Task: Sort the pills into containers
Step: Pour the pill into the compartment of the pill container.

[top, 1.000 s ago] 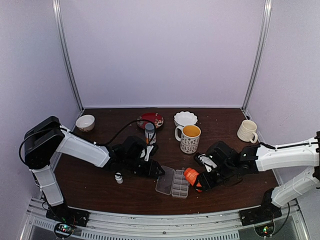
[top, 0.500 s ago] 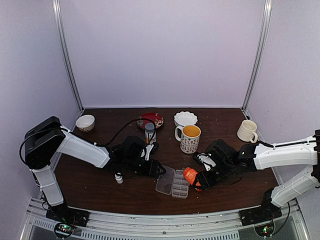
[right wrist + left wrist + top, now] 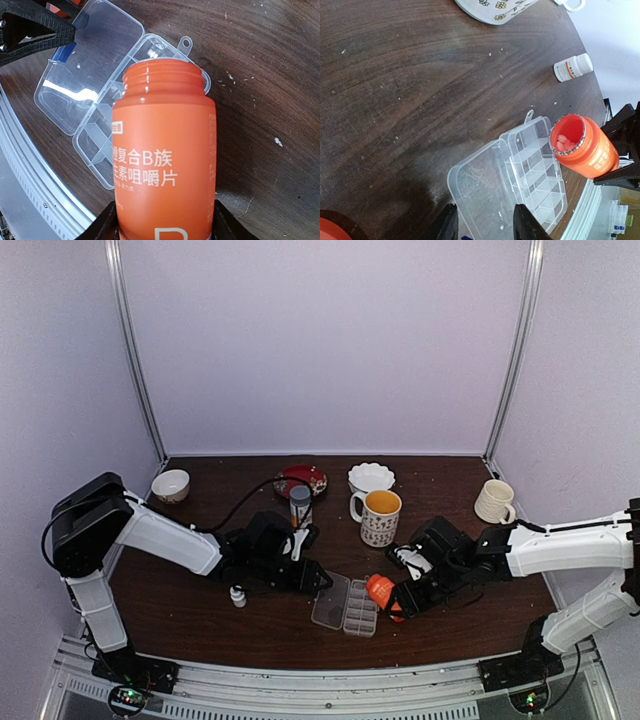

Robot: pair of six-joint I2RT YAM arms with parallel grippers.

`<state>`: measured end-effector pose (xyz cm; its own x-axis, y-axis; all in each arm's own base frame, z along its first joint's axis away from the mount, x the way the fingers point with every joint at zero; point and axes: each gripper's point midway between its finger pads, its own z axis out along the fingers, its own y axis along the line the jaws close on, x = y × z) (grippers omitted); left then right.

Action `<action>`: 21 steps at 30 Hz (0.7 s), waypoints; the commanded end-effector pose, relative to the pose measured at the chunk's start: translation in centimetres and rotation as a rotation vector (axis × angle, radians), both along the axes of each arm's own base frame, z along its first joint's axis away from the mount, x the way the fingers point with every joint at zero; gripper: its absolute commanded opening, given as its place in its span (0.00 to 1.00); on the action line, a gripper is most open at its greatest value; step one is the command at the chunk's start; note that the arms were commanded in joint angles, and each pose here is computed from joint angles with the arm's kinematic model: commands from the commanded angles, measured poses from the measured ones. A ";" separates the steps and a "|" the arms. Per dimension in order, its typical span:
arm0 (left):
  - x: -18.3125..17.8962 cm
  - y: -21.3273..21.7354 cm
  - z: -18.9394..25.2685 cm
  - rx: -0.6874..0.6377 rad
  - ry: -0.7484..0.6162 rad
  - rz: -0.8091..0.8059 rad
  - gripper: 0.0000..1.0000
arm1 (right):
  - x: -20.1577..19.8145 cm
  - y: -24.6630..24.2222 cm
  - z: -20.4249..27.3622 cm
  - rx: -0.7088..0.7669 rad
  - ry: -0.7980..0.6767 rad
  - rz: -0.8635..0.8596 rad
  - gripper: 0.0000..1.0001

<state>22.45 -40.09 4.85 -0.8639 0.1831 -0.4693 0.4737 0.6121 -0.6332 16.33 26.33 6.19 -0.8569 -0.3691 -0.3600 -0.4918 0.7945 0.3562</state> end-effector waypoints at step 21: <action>0.2 -0.4 0.3 -0.023 -0.185 -0.107 0.41 | 0.4 -0.6 1.8 -0.012 -0.032 -0.007 0.00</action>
